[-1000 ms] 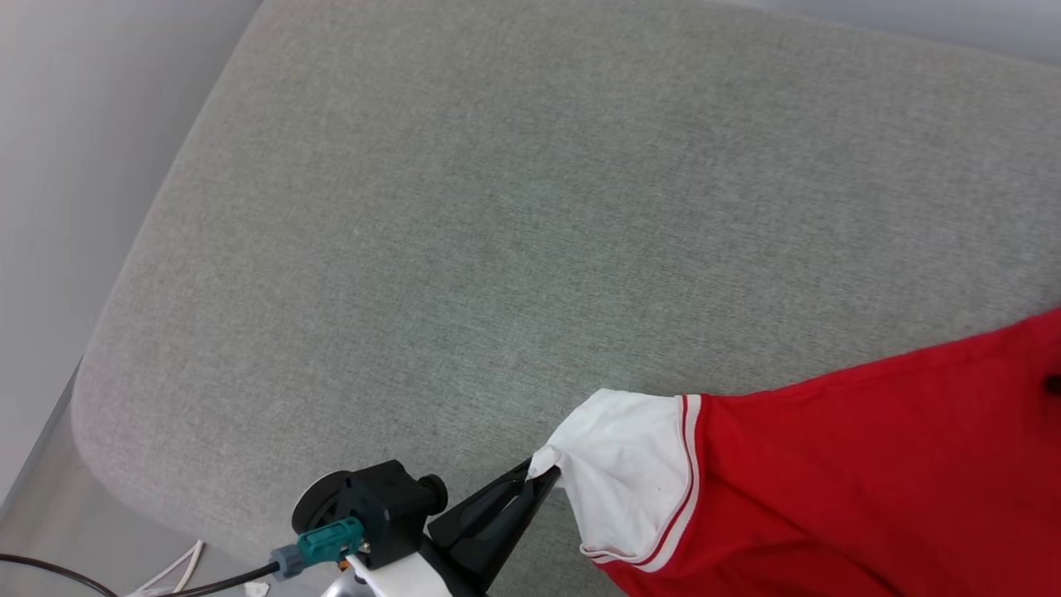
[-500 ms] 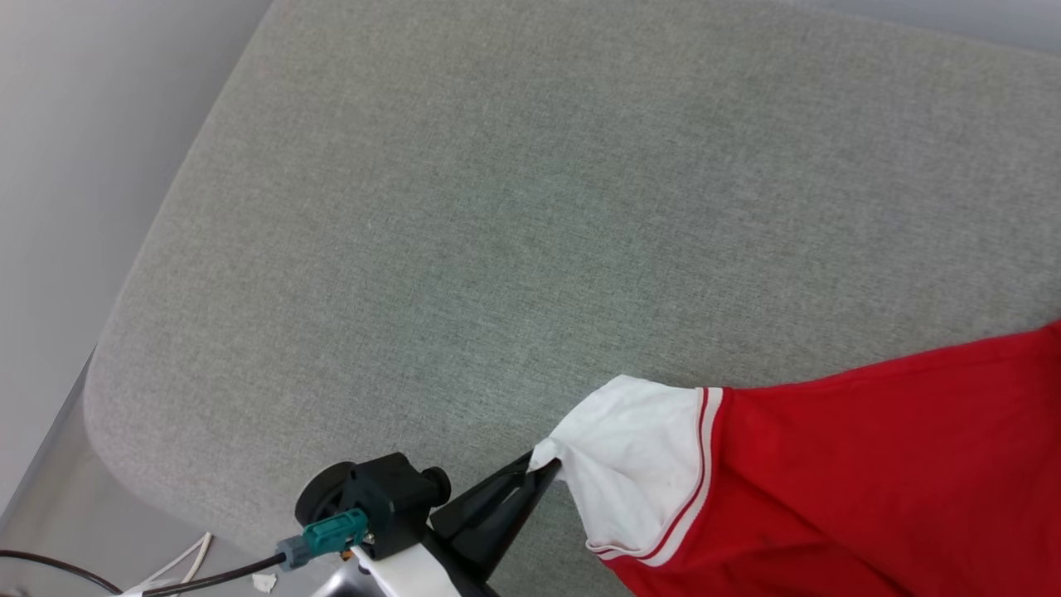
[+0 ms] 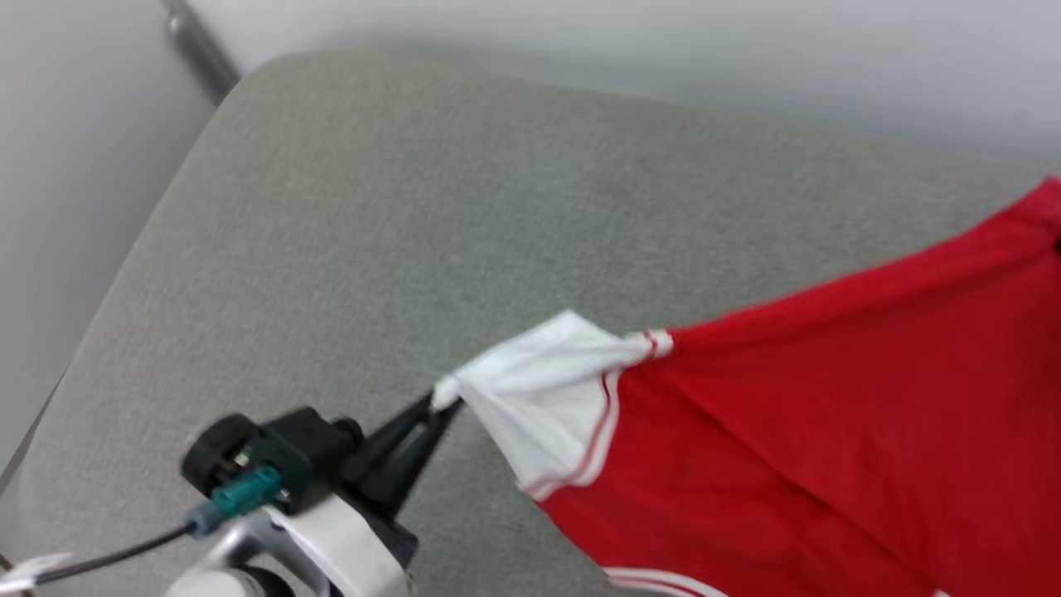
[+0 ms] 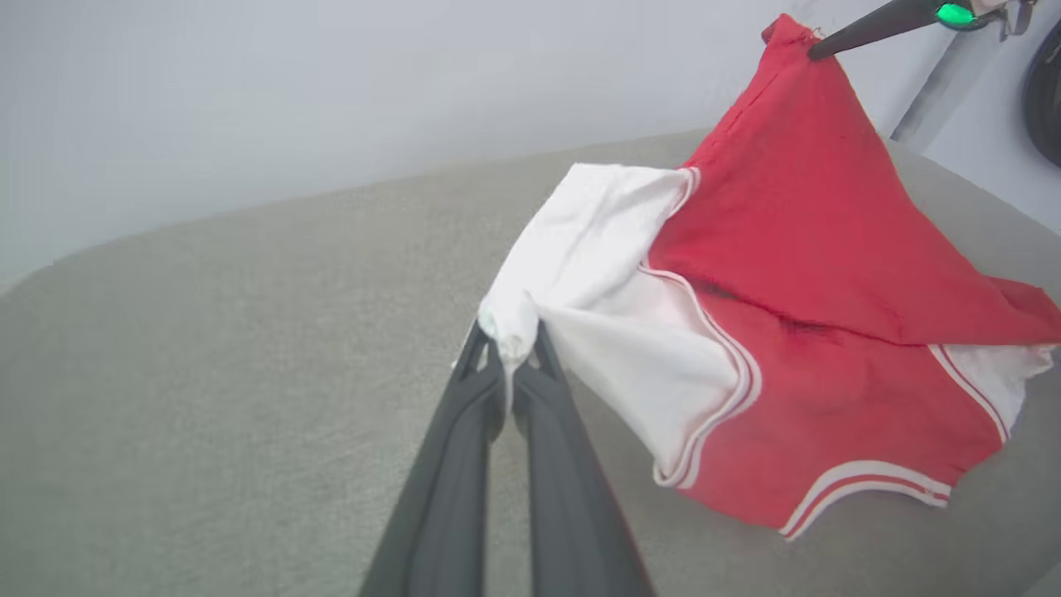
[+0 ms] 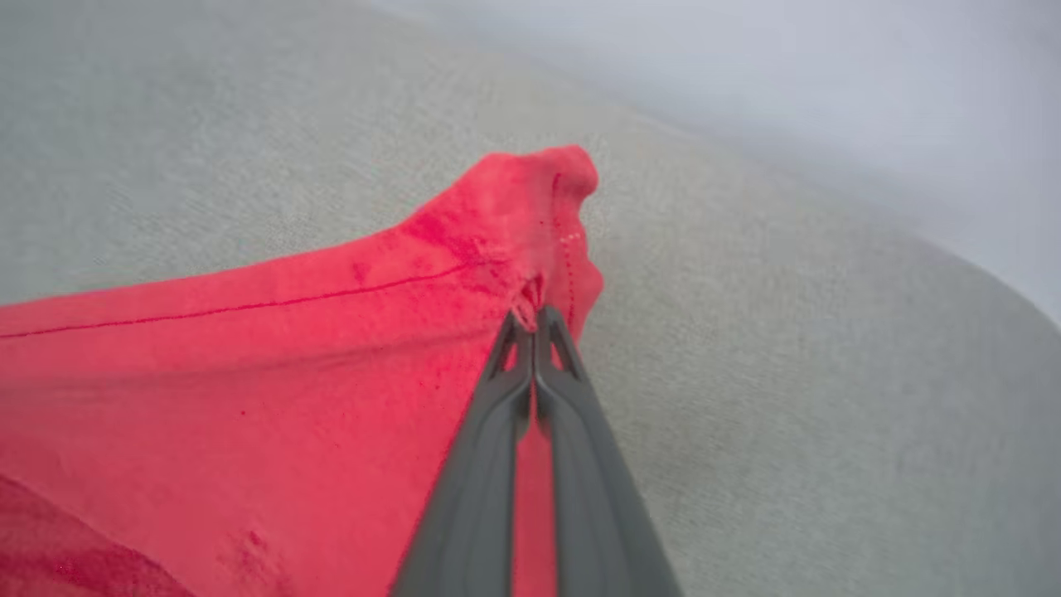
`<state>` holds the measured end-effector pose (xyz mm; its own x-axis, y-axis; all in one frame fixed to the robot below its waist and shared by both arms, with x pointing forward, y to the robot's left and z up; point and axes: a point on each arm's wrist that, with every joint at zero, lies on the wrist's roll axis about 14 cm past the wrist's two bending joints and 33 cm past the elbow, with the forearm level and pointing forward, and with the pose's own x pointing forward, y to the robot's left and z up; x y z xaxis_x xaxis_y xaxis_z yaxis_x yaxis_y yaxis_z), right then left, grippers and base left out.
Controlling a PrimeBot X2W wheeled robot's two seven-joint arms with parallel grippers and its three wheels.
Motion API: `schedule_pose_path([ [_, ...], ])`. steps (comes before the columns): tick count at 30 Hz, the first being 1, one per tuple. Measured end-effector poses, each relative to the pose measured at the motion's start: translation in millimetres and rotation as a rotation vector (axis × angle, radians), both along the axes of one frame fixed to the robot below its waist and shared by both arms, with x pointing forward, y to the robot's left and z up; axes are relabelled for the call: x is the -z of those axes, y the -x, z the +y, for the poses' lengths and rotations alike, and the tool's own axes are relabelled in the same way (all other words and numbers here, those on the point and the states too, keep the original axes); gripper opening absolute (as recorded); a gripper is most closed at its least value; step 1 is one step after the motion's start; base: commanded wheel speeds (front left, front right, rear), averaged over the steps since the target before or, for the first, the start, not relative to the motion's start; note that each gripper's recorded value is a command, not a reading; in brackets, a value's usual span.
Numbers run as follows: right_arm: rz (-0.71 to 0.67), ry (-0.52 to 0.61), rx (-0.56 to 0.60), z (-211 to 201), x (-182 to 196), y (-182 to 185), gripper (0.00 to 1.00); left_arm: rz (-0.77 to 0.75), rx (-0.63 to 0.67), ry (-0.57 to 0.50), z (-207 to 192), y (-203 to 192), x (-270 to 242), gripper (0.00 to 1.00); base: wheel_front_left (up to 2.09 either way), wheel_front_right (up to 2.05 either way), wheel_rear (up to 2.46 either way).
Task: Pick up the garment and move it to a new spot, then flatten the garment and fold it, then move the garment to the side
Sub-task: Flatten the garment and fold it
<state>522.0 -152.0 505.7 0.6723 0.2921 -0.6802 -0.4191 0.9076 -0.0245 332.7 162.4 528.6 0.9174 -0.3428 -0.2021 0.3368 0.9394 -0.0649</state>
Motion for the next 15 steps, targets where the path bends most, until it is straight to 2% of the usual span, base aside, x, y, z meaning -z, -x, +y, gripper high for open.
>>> schedule_pose_path([
  [1, -0.051, -0.022, 0.005, -2, -19, 0, 0.0, -0.038, 0.001, -0.015, 3, -4, -12, 0.0, 0.0, 0.0, 0.0],
  [2, -0.051, -0.022, 0.005, -2, -19, 0, 0.0, -0.038, 0.001, -0.015, 3, -4, -12, 0.0, 0.0, 0.0, 0.0],
  [3, -0.136, -0.061, 0.014, -7, -51, 4, 0.0, -0.112, 0.012, -0.035, 3, -9, -34, 0.0, 0.0, 0.0, 0.0],
  [7, -0.333, -0.119, 0.017, -17, -121, 21, 0.0, -0.292, 0.026, -0.074, 6, -22, -90, 0.0, 0.0, 0.0, 0.0],
  [8, -0.333, -0.119, 0.017, -17, -121, 21, 0.0, -0.292, 0.026, -0.074, 6, -22, -90, 0.0, 0.0, 0.0, 0.0],
  [15, -0.576, -0.139, 0.056, -42, -200, 56, 0.0, -0.61, 0.046, -0.111, 6, -34, -186, 0.0, 0.0, 0.0, 0.0],
])
